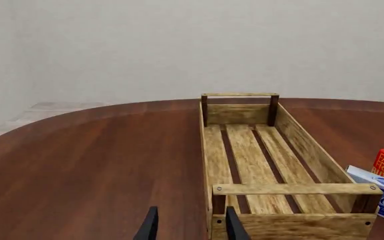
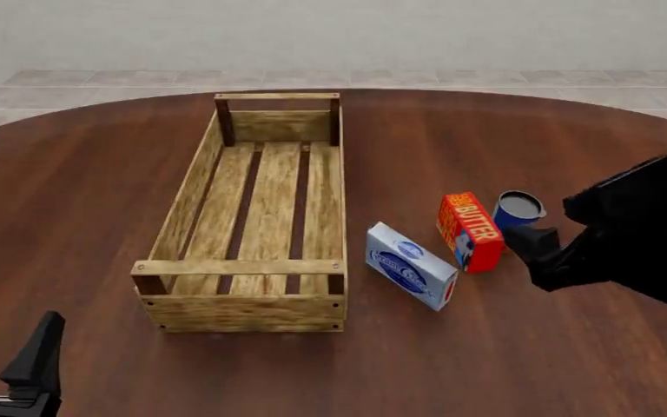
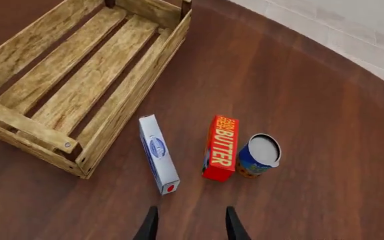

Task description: Pick up the cream cheese and put it in the tray.

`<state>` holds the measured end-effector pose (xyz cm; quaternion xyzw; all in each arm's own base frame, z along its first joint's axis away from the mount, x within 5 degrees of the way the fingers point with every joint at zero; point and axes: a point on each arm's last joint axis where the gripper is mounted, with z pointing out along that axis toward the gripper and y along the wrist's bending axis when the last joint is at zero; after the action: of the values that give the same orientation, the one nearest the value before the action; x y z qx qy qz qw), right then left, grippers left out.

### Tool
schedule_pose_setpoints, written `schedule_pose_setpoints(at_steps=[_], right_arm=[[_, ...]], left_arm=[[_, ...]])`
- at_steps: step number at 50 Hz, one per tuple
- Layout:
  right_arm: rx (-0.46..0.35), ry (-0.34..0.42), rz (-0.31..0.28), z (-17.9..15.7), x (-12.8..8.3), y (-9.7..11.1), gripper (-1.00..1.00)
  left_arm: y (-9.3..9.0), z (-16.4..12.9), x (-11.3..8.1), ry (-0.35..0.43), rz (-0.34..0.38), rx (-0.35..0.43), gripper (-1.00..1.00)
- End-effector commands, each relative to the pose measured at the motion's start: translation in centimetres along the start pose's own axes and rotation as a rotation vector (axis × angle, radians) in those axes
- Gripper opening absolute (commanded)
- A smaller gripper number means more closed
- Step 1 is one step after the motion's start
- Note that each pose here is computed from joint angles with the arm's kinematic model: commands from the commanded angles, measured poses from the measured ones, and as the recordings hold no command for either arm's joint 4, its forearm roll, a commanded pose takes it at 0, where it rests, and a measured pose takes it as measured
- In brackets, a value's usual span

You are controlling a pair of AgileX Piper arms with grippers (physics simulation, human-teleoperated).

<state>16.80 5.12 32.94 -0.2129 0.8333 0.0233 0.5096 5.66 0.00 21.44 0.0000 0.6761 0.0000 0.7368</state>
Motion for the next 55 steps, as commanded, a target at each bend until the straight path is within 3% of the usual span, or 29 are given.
schedule_pose_setpoints(at_steps=[1, 12, 18, 23, 29, 32, 39, 43, 55], right_arm=[[-0.056, 0.119, -0.037, 2.6, -1.0, 0.5, 1.00], [-0.069, 0.207, -0.054, 5.4, -1.9, 0.2, 1.00], [-0.114, 0.291, -0.068, 7.4, -1.5, 1.2, 1.00], [-0.120, 0.310, -0.073, 8.0, -2.2, 1.1, 1.00], [-0.159, 0.380, -0.100, 9.1, -1.2, 2.2, 1.00], [-0.153, 0.380, -0.101, 9.2, -1.6, 1.8, 1.00], [-0.178, 0.429, -0.183, 10.5, -1.6, 1.7, 1.00], [-0.159, 0.430, -0.206, 11.5, -2.7, 0.5, 1.00], [-0.196, 0.501, -0.213, 14.1, -2.9, 1.3, 1.00]], left_arm=[[0.0, 0.0, 0.0, 0.000, 0.000, 0.000, 1.00], [0.0, 0.0, 0.0, 0.000, 0.000, 0.000, 1.00], [0.0, 0.0, 0.0, 0.000, 0.000, 0.000, 1.00], [0.0, 0.0, 0.0, 0.000, 0.000, 0.000, 1.00], [0.0, 0.0, 0.0, 0.000, 0.000, 0.000, 1.00], [0.0, 0.0, 0.0, 0.000, 0.000, 0.000, 1.00], [0.0, 0.0, 0.0, 0.000, 0.000, 0.000, 1.00], [0.0, 0.0, 0.0, 0.000, 0.000, 0.000, 1.00], [0.0, 0.0, 0.0, 0.000, 0.000, 0.000, 1.00]])
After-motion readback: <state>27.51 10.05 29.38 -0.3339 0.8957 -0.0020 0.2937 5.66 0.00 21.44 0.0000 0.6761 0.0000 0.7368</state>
